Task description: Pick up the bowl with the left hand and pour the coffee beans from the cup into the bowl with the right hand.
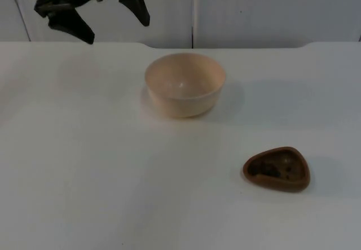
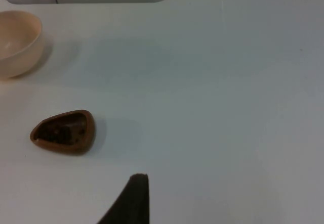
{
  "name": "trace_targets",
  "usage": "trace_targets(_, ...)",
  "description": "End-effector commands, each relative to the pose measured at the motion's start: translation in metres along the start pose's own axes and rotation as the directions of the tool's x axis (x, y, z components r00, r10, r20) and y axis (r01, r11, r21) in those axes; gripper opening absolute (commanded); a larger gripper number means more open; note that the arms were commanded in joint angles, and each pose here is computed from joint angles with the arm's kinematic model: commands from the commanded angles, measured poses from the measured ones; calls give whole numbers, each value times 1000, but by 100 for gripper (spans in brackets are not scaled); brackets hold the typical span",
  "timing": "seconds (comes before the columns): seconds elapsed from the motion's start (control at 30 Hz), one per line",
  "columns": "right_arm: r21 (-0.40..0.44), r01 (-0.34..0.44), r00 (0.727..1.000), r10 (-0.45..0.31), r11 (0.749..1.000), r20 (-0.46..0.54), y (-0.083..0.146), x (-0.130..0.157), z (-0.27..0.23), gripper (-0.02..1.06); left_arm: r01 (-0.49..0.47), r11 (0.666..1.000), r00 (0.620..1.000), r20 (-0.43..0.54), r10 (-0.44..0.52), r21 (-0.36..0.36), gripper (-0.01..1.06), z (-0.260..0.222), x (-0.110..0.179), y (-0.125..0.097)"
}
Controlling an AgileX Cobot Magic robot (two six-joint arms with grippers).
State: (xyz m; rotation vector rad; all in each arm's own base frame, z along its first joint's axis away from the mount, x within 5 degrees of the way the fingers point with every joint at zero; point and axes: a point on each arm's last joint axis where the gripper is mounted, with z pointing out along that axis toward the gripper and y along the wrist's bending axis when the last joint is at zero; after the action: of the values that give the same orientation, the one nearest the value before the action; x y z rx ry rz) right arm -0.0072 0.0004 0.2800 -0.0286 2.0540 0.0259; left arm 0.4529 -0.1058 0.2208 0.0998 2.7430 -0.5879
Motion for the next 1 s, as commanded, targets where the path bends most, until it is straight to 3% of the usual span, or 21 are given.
trace_targets(0.0, 4, 8, 1000, -8, 1000, 7, 0, 0, 0, 105, 28, 1000, 1000, -13, -28, 2, 98, 7, -1, 0)
trace_targets(0.1, 4, 8, 1000, -8, 1000, 7, 0, 0, 0, 105, 111, 994, 993, -42, -111, -11, 98, 31, 2, 10)
trace_targets(0.3, 4, 8, 1000, -8, 1000, 7, 0, 0, 0, 105, 189, 982, 979, -73, -190, -16, 97, 57, 6, 18)
trace_targets(0.63, 6, 9, 1000, -9, 1000, 7, 0, 0, 0, 105, 197, 980, 979, -50, -197, 8, 92, 90, 11, 4)
trace_targets(0.97, 6, 9, 1000, -9, 1000, 7, 0, 0, 0, 105, 226, 974, 972, -61, -226, -8, 92, 107, 16, 11)
